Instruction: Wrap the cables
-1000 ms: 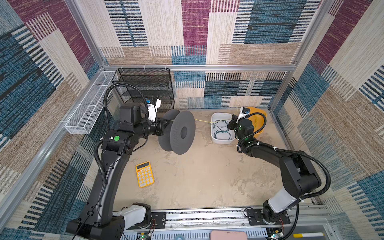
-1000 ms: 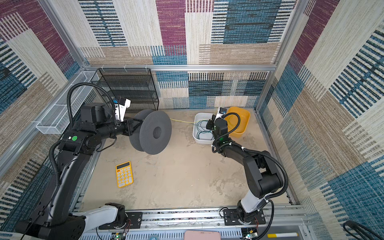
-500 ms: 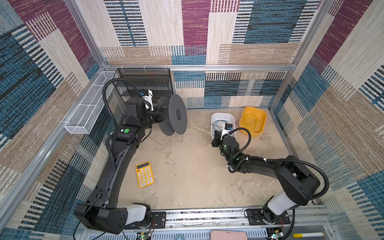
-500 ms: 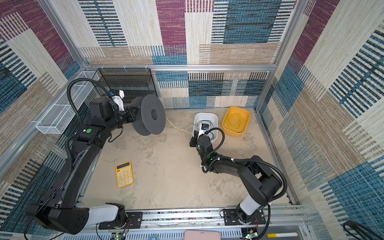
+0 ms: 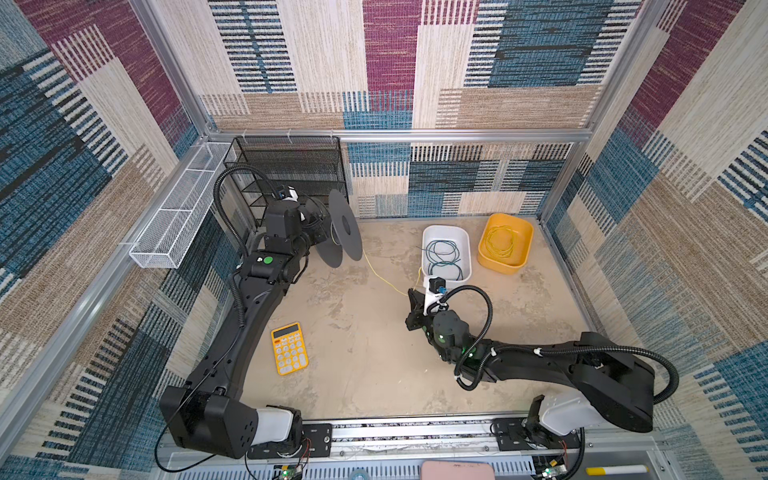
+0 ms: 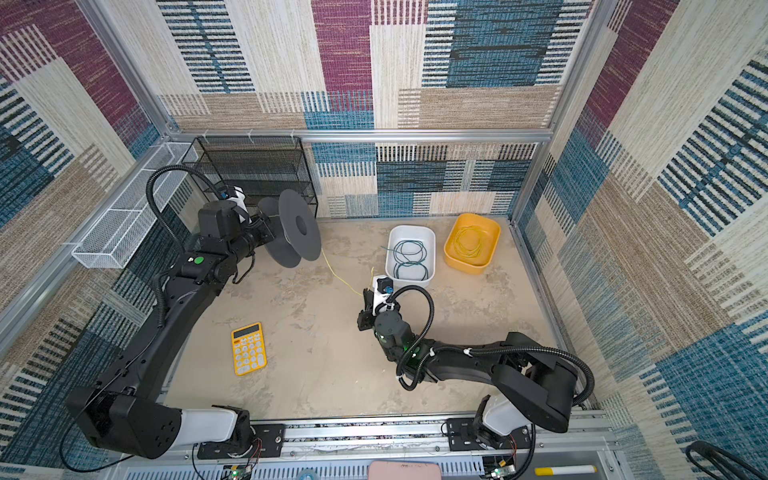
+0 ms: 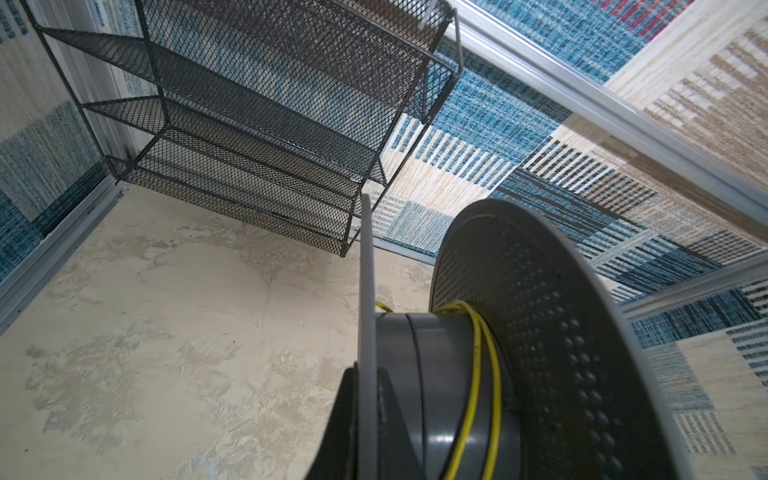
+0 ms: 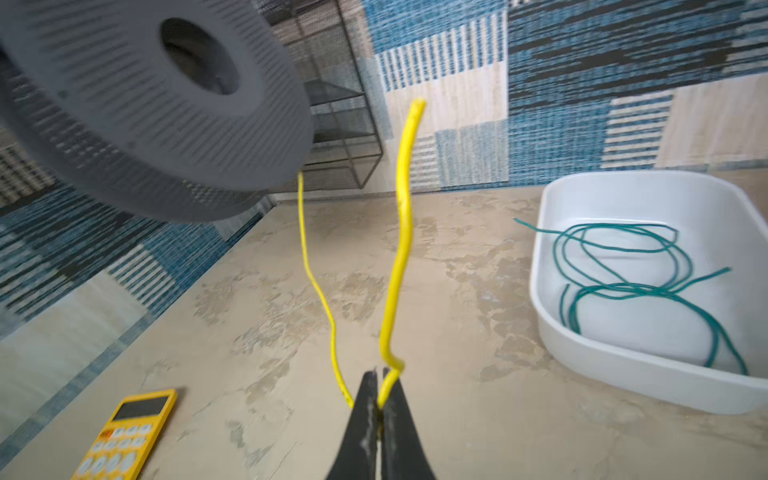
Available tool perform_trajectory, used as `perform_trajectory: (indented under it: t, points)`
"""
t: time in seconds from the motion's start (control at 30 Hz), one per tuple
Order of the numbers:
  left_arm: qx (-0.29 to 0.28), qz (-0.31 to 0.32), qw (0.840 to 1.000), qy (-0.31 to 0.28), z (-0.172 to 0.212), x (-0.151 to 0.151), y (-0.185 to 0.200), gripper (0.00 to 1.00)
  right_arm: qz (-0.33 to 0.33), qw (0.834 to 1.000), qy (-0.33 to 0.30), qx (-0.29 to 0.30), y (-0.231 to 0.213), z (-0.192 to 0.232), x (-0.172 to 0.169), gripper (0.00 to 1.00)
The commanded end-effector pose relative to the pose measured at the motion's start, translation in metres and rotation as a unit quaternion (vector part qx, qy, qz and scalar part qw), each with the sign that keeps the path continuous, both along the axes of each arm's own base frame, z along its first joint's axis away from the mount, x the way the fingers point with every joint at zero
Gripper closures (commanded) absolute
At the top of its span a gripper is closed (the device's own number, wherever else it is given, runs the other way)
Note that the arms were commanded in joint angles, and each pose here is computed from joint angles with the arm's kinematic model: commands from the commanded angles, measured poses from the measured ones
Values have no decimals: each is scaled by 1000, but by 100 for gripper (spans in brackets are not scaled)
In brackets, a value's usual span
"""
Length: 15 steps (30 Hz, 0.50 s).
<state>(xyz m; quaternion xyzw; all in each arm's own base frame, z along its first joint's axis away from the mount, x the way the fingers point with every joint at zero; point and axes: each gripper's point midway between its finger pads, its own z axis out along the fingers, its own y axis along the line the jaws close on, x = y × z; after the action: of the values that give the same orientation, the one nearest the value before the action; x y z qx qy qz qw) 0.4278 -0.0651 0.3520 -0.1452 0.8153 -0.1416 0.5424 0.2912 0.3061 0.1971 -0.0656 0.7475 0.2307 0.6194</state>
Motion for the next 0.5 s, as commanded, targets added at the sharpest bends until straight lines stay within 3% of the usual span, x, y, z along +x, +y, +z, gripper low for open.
perform_trajectory:
  t: [0.0, 0.3, 0.47]
  points:
    - [-14, 47, 998, -46, 18, 8, 12, 100, 9, 1000, -21, -7, 8, 9, -16, 100]
    - [34, 118, 992, -28, -8, 12, 32, 100, 47, 998, -29, -3, 10, 30, -58, 100]
    - [73, 126, 989, -13, -22, 19, 27, 100, 66, 997, -31, 0, 7, 41, -79, 100]
